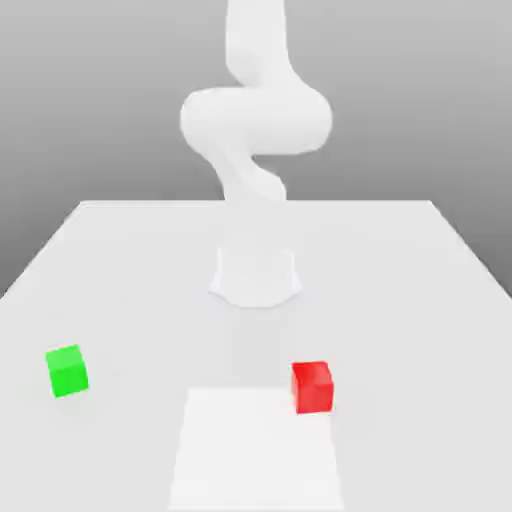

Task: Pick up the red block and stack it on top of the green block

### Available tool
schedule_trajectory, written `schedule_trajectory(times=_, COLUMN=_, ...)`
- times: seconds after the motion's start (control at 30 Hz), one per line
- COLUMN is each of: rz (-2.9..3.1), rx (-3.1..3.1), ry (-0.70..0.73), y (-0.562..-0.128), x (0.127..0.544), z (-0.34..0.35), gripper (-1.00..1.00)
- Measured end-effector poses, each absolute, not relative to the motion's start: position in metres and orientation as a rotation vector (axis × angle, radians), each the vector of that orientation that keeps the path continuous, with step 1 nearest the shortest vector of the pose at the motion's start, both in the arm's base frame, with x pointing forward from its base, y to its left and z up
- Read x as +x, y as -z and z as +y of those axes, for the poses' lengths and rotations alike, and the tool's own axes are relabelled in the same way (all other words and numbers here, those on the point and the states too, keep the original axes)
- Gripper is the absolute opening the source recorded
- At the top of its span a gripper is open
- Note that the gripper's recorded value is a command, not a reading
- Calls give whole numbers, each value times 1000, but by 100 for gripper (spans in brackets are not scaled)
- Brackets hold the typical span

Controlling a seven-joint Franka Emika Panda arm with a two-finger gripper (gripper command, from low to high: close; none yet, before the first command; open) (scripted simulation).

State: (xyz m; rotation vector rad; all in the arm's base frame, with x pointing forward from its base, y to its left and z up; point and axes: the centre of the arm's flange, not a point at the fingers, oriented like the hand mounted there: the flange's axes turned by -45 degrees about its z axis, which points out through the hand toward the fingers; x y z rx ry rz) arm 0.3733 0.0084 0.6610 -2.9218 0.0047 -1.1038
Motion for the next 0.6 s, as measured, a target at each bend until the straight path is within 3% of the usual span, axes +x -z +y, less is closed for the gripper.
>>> schedule_trajectory(times=0.13, rz=-28, rx=-2980, ry=878, y=-562, x=407, z=27, gripper=0)
schedule_trajectory(times=0.3, rz=-70, rx=-3043, ry=595, y=-437, x=415, z=50, gripper=0)
schedule_trajectory(times=0.6, rz=-158, rx=-3135, ry=44, y=-211, x=338, z=78, gripper=0)
